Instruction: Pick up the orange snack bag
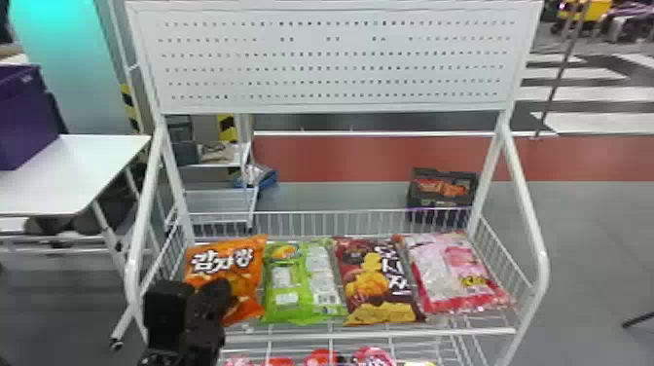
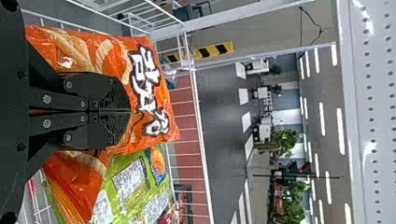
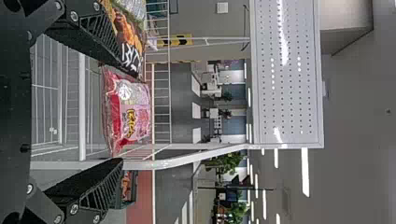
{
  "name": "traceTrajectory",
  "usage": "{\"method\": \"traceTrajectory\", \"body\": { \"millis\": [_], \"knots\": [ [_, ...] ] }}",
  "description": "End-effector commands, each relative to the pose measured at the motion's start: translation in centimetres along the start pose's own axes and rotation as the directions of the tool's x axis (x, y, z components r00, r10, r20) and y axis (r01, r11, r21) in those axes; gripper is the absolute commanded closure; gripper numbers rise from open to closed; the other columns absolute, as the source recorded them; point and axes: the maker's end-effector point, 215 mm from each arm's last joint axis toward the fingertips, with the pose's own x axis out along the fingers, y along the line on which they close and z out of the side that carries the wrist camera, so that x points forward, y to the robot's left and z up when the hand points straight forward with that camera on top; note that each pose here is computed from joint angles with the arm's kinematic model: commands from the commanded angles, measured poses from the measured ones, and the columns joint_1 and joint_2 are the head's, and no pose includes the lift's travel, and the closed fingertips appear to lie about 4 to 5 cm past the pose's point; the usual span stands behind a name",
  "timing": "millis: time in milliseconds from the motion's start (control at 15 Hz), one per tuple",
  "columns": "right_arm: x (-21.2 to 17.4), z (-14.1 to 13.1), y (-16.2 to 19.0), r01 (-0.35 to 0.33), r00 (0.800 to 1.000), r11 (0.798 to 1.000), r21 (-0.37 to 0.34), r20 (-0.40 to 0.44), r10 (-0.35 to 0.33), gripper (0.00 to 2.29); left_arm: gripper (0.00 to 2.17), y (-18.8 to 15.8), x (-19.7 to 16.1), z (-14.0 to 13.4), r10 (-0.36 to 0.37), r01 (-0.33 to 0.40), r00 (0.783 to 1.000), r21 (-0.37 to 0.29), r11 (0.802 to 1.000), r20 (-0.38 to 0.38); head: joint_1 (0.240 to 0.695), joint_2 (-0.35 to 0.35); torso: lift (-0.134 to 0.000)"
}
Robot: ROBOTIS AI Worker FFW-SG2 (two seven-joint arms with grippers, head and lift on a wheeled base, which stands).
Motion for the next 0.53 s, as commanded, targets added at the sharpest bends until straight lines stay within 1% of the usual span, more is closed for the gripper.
{"method": "traceTrajectory", "body": {
  "millis": [0,133,400,467],
  "knots": [
    [0.0,-0.1,0.0,-0.001,1.000,1.000,-0.001,-0.004,0.001,0.17,1.35,1.2,-2.3,0.2,0.015,-0.014,1.000,-0.014,1.000,0.024,0.499,0.000,0.000],
    [0.0,-0.2,0.0,-0.001,1.000,1.000,0.001,-0.005,0.001,0.17,1.35,0.8,-4.4,0.2,0.005,-0.004,0.999,-0.028,1.000,0.048,0.499,0.000,0.000],
    [0.1,-0.6,0.3,-0.004,1.000,1.000,0.004,-0.009,0.005,0.17,1.35,0.5,-9.1,1.7,0.002,0.008,0.989,-0.074,0.997,0.145,0.499,0.000,0.000],
    [0.1,-0.6,0.2,-0.004,1.000,1.000,0.004,-0.009,0.004,0.17,1.35,0.5,-10.1,1.5,0.001,0.011,0.988,-0.080,0.997,0.152,0.499,0.000,0.000]
  ]
}}
